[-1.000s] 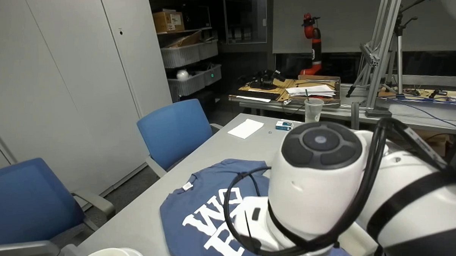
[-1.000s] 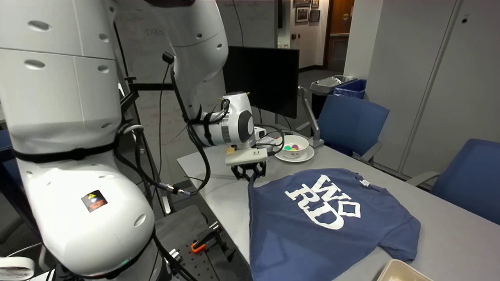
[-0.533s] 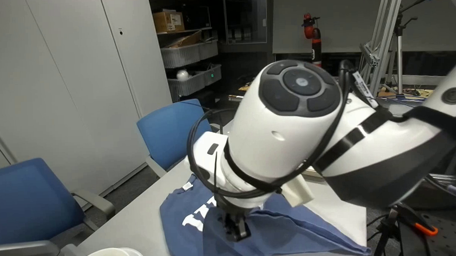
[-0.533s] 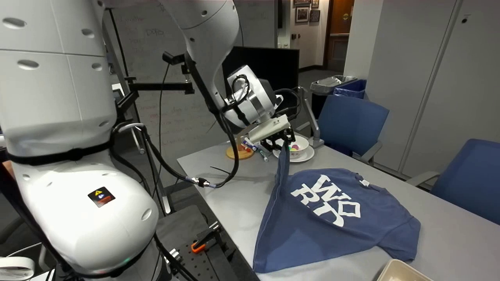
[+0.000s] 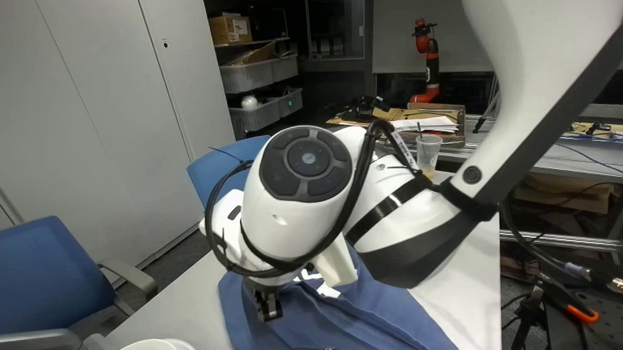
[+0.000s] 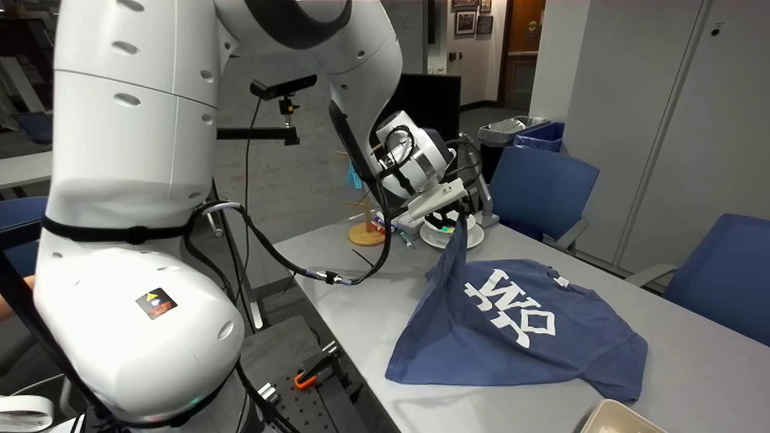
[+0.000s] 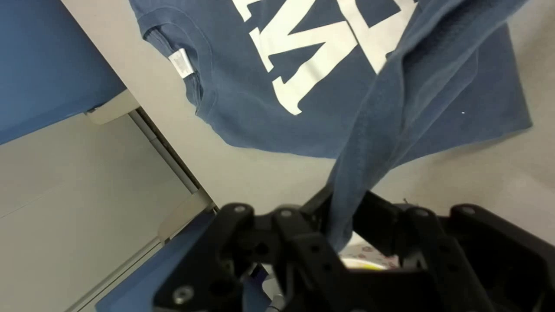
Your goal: Fold the T-shit on the table
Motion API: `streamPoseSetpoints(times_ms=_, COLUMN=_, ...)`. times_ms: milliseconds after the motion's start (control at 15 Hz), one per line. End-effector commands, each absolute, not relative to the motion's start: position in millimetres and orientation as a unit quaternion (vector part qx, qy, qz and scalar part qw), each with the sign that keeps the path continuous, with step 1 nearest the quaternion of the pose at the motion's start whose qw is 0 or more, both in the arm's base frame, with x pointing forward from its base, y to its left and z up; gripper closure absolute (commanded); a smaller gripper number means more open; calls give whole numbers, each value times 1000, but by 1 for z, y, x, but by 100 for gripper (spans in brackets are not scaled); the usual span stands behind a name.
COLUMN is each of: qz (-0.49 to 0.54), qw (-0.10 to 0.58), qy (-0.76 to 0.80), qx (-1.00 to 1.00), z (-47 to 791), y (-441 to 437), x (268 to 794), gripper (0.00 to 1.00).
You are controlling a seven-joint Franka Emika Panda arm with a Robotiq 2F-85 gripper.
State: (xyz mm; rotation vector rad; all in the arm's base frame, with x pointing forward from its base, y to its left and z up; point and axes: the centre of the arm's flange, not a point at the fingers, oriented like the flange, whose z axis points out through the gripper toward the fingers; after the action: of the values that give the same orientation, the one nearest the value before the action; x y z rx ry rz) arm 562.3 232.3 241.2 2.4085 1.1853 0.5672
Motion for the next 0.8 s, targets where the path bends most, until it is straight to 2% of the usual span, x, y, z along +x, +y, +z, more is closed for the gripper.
streamPoseSetpoints(times_ms=0, qz=222, qw=209, qy=396, qx=866, z=231, y=228, x=614, gripper=97)
streamPoseSetpoints(times_ms=533, qz=251, qw=231, qy=343, qx=875, z=220, y=218, x=669, gripper=97)
streamPoseSetpoints(times_ms=600, qz=251, qw=231, qy=341, qx=876, z=217, y=219, x=672, gripper=65)
streamPoseSetpoints(times_ms=733, qz=251, qw=225, qy=336, qx=880, z=212, y=220, x=674, gripper=56)
